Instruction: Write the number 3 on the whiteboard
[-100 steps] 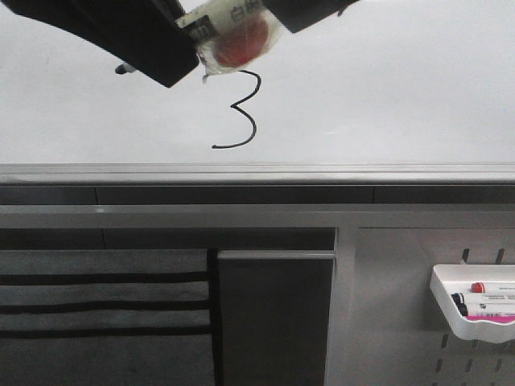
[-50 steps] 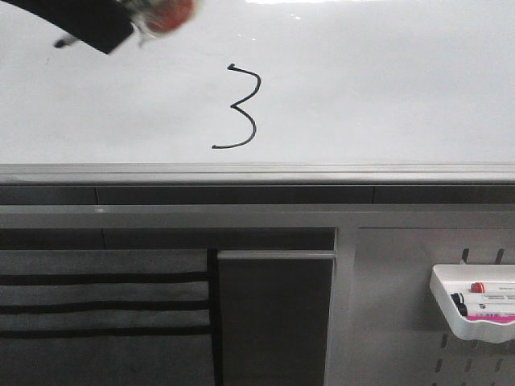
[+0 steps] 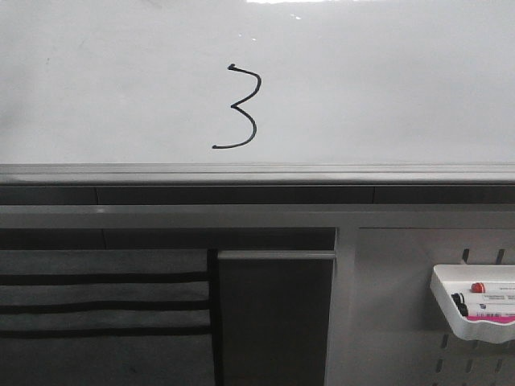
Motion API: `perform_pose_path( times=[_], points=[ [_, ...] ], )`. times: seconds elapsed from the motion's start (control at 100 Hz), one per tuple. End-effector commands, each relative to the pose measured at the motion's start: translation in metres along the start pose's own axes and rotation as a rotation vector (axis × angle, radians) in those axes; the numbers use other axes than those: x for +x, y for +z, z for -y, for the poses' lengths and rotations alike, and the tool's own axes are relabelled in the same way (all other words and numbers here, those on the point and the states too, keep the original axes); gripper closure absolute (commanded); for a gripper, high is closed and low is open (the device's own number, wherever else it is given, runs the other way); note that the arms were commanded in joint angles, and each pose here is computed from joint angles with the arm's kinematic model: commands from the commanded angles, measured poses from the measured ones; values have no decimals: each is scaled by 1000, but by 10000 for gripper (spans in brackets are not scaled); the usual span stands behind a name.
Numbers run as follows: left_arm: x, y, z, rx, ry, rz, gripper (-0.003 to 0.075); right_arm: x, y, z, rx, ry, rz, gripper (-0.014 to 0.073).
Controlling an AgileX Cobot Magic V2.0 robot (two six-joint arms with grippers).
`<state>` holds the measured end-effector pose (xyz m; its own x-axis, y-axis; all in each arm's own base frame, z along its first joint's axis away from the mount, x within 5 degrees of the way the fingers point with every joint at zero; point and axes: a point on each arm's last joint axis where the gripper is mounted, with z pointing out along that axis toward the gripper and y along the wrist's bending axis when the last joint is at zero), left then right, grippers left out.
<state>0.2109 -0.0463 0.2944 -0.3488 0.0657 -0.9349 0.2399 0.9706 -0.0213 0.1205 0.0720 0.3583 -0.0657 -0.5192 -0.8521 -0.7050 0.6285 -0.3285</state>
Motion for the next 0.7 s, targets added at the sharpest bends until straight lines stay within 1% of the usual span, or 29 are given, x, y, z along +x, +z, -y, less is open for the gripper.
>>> perform_pose_path(
  times=[0.0, 0.22, 0.37, 0.43, 0.52, 0.69],
  points=[
    [-7, 5, -11, -113, -84, 76, 661, -6, -3, 5, 55, 31, 57, 188],
    [-6, 40, -14, -132, -80, 6, 661, -2, 0, 4, 47, 46, 50, 188],
    [-7, 63, -11, -82, -76, -62, 661, -2, 0, 4, 48, 46, 51, 188],
    [-11, 68, -10, -66, -76, -68, 661, -2, 0, 4, 48, 46, 51, 188],
    [-14, 73, -10, -71, -75, -66, 661, -2, 0, 4, 48, 46, 51, 188],
    [-11, 81, -11, -72, -76, -87, 657, -2, 0, 4, 48, 46, 51, 188]
  ],
)
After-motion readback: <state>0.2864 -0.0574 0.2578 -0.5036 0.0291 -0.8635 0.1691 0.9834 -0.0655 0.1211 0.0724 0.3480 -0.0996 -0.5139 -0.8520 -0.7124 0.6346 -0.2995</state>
